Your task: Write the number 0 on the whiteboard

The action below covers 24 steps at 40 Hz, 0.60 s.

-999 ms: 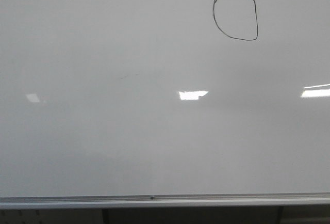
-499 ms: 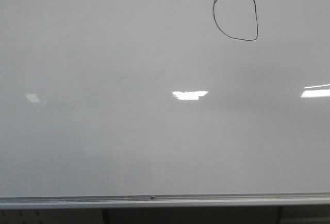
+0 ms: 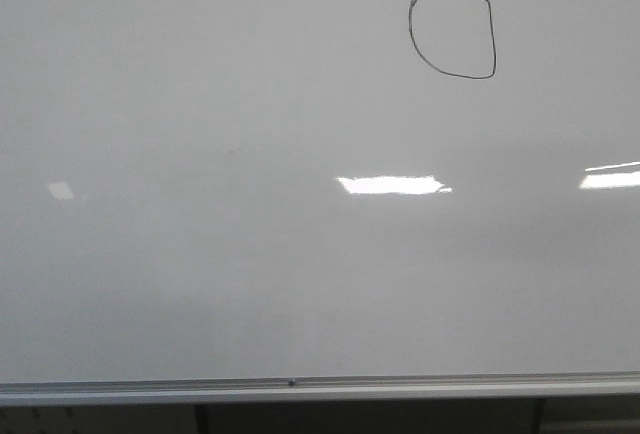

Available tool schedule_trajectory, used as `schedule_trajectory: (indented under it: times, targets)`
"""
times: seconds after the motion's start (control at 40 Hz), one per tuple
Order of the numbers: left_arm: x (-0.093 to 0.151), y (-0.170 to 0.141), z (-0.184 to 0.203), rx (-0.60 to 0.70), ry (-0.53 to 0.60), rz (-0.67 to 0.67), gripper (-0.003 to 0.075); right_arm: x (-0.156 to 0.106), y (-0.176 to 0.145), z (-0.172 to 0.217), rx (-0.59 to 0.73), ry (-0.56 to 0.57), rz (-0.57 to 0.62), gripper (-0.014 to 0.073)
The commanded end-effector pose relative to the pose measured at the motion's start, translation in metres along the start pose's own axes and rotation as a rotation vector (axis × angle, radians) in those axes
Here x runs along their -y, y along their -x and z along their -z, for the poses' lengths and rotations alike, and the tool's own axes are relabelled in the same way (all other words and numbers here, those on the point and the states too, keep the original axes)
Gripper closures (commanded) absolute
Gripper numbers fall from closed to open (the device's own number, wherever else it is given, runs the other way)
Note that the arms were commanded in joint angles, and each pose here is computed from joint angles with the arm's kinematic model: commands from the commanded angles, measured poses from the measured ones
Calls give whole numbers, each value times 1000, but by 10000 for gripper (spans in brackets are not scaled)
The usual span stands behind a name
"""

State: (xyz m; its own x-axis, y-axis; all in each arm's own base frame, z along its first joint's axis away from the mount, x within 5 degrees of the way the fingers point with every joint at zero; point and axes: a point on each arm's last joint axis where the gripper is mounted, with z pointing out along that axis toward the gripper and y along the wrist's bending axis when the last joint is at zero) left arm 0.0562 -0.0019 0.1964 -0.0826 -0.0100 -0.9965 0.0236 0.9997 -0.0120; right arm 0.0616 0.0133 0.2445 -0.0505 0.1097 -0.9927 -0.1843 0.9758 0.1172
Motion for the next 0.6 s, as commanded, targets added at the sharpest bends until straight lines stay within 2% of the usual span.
schedule_trajectory:
  times: [0.0, 0.125, 0.225, 0.325, 0.574]
  targets:
    - [-1, 1, 0, 75, 7, 12, 740, 8, 0, 4, 119, -97, 5, 663]
    - [-1, 1, 0, 75, 7, 12, 740, 12, -17, 8, 136, -148, -41, 663]
    - [-1, 1, 0, 75, 7, 12, 740, 14, -29, 9, 131, -158, -34, 663]
    - [-1, 1, 0, 75, 7, 12, 740, 16, -44, 7, 71, -164, -39, 663]
    - [-1, 1, 0, 75, 7, 12, 740, 16, -47, 7, 38, -167, -18, 663]
